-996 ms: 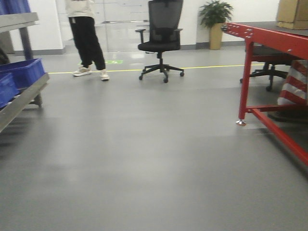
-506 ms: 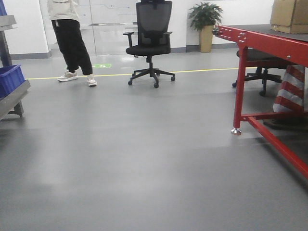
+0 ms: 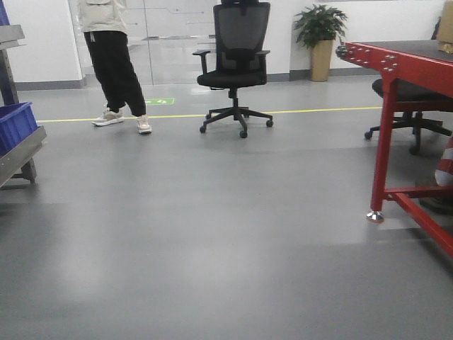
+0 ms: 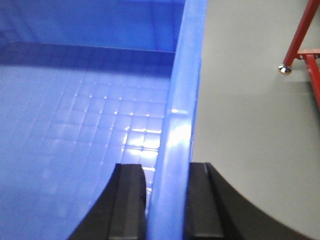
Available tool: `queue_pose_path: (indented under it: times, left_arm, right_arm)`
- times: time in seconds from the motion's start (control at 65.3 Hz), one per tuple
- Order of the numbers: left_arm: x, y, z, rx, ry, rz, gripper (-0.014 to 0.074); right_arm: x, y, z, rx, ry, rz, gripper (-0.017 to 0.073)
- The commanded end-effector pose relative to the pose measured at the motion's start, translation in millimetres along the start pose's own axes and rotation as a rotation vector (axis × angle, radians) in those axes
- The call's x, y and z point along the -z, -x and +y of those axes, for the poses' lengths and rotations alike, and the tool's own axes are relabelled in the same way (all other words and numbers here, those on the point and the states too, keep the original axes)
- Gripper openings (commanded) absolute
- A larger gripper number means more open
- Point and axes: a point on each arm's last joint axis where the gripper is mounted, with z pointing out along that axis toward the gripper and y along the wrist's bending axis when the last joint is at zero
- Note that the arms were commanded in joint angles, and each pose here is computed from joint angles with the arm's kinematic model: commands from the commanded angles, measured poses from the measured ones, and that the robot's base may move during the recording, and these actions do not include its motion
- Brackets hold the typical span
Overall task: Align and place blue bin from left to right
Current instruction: 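Drive across the floor past the black office chair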
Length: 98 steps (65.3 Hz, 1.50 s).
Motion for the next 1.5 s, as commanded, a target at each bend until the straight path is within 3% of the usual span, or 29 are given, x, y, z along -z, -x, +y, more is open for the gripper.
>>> queue_pose_path:
  times: [0.0,1.486]
  left_arm:
    - [15.9,13.0,-5.2,-0.015,-0.059,-0.137,-0.0013]
    - [16.0,13.7,-5.4,-0.015,-0.06,-0.145,-0.0013]
  right_arm:
    - [16.9,18.1,7.4,0.027,0.061,-0.208,-0.0081]
    - [16.9,18.1,7.4,0.027,0.061,-0.208,-0.0081]
